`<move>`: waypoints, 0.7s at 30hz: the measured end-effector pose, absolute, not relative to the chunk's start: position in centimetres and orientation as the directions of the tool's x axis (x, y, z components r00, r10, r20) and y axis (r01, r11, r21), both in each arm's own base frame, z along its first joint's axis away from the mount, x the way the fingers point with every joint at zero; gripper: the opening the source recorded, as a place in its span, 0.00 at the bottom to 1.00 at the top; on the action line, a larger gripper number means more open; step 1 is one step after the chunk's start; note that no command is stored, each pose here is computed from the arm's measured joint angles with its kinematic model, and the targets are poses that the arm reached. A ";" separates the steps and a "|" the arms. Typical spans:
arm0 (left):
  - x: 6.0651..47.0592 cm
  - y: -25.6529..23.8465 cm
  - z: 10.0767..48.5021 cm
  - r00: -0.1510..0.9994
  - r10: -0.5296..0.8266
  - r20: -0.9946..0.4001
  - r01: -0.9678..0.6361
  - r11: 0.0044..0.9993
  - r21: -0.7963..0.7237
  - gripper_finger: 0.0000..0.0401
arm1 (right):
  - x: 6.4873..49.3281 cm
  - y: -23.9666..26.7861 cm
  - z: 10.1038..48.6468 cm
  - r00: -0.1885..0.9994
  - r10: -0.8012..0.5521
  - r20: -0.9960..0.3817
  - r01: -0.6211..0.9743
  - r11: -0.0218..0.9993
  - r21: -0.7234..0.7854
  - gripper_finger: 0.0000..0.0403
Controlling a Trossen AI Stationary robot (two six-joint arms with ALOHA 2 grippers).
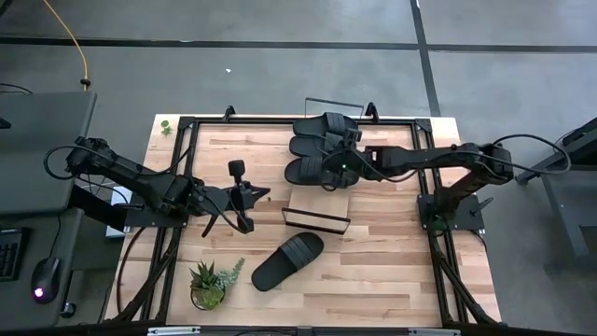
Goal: Pick and place slides into the shelf
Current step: Put the black slide on the shelf
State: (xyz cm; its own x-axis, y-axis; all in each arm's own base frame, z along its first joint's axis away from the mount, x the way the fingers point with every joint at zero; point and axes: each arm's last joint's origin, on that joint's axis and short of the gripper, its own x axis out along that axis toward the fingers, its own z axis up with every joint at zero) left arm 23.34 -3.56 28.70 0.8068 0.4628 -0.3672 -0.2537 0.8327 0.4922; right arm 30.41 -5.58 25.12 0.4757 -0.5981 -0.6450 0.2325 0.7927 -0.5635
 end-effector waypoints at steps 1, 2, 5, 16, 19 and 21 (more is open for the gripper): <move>23.4 -3.6 28.7 0.817 0.436 -0.377 -0.230 0.846 0.481 0.00 | 30.6 -5.2 25.7 0.489 -0.585 -0.647 0.248 0.805 -0.540 0.40; 23.4 -3.7 28.6 0.827 0.409 -0.386 -0.207 0.860 0.467 0.00 | 30.7 -4.7 26.2 0.497 -0.574 -0.651 0.265 0.815 -0.516 0.40; 23.5 -3.9 28.5 0.849 0.335 -0.408 -0.158 0.899 0.409 0.00 | 31.1 -3.5 27.6 0.521 -0.553 -0.650 0.300 0.832 -0.468 0.40; 25.3 -4.9 25.9 0.821 0.216 -0.529 0.039 0.902 0.429 0.00 | 31.3 2.7 29.4 0.623 -0.438 -0.648 0.234 0.895 -0.379 0.40; 25.8 -5.3 25.5 0.830 0.129 -0.543 0.115 0.912 0.393 0.00 | 31.2 4.3 29.7 0.649 -0.409 -0.641 0.203 0.905 -0.373 0.40; 25.8 -5.5 25.5 0.835 0.058 -0.547 0.175 0.915 0.363 0.00 | 31.1 5.2 29.8 0.668 -0.386 -0.636 0.177 0.913 -0.367 0.40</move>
